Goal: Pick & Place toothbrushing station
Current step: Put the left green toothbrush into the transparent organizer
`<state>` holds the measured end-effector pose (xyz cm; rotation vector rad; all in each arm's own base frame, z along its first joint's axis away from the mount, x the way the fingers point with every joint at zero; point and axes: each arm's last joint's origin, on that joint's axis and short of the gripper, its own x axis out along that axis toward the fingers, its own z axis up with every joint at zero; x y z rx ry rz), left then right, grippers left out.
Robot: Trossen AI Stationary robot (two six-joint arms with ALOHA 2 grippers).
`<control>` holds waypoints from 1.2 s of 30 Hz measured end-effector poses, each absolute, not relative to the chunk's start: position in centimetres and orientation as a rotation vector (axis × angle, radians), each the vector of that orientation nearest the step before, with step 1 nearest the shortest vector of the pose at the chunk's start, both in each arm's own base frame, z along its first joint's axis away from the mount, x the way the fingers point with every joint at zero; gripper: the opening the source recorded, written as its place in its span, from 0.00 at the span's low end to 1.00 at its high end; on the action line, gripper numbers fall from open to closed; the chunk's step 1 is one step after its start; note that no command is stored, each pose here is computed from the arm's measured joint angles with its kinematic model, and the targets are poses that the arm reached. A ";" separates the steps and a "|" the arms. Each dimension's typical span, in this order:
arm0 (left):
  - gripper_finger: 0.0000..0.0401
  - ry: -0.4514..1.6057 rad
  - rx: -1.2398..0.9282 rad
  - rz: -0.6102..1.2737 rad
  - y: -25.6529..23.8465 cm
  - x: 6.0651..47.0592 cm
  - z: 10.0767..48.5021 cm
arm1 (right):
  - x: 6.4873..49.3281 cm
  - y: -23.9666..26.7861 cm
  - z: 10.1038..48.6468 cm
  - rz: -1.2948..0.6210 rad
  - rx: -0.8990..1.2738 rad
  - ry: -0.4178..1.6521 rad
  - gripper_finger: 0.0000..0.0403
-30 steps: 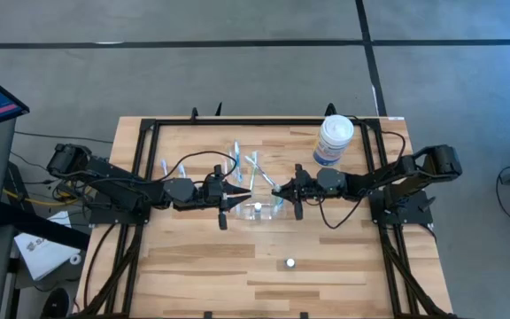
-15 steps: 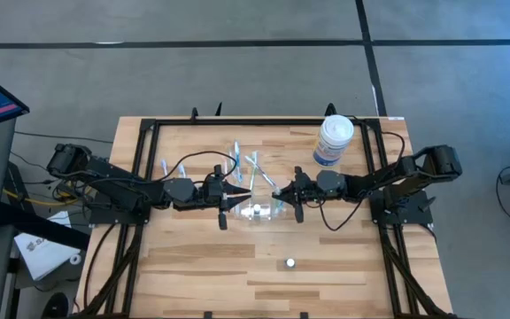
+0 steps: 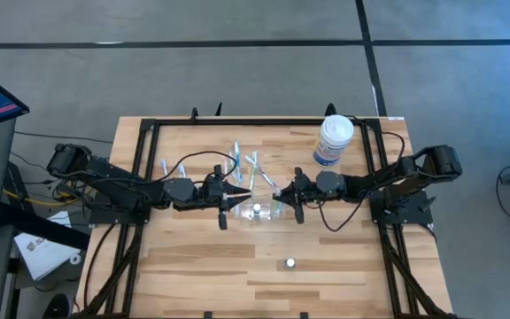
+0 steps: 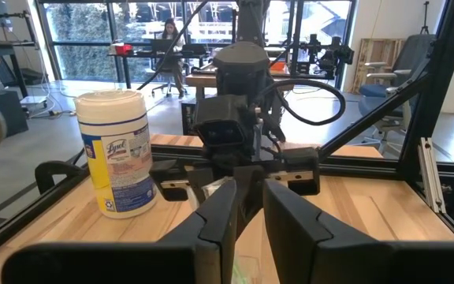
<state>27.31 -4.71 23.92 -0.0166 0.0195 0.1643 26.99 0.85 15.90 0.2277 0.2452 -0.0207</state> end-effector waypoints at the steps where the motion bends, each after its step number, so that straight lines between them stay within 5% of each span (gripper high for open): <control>1: 0.15 0.020 -0.017 0.164 -4.7 27.3 23.9 | 27.0 0.9 15.9 -0.018 0.227 0.245 0.11; 24: 0.15 0.020 -0.017 0.164 -4.7 27.3 23.9 | 27.0 1.6 16.2 0.037 0.150 0.219 0.13; 36: 0.15 0.020 -0.017 0.164 -4.7 27.3 23.9 | 26.4 1.7 17.6 0.053 0.128 0.195 0.32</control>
